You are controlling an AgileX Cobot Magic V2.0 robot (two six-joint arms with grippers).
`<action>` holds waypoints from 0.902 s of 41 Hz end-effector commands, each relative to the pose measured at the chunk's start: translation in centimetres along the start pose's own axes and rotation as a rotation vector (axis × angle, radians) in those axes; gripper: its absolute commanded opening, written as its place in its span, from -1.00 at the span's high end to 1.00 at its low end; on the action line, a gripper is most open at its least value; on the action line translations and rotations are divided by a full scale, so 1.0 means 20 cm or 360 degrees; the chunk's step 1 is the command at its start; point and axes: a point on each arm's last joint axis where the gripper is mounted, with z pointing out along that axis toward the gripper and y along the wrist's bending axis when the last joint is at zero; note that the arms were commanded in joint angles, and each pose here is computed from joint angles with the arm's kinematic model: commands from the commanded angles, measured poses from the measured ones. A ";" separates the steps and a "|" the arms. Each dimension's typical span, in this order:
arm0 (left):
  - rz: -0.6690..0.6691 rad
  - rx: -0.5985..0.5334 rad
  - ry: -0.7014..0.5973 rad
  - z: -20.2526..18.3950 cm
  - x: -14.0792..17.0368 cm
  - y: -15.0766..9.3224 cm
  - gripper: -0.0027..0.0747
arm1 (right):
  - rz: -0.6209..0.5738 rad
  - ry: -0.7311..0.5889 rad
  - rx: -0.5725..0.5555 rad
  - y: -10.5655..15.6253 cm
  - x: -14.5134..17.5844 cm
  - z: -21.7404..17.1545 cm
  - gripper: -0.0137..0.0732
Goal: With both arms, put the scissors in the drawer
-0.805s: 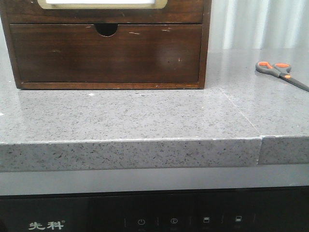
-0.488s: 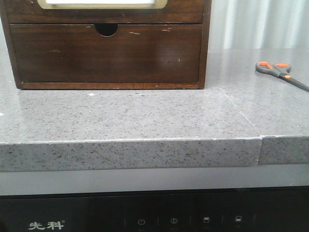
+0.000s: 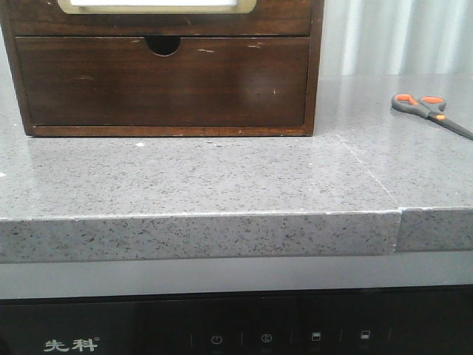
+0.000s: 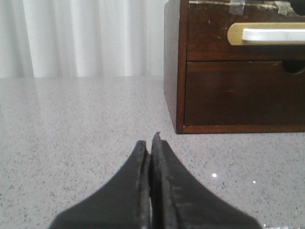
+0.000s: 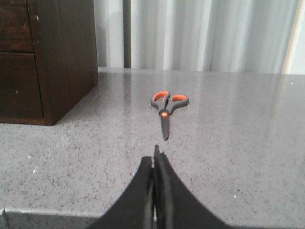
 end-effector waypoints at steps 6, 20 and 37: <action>-0.0078 -0.0012 -0.0323 -0.03 -0.18 0.01 0.98 | -0.0005 -0.0224 -0.0006 0.00 -0.19 -0.03 0.84; -0.0074 0.0013 -0.0375 -0.09 -0.64 0.01 0.98 | -0.0009 -0.0231 0.0002 0.01 -0.63 -0.10 0.84; -0.0067 0.0052 0.0161 0.08 -0.90 0.00 0.98 | -0.0058 0.0311 0.0037 0.01 -0.84 0.13 0.84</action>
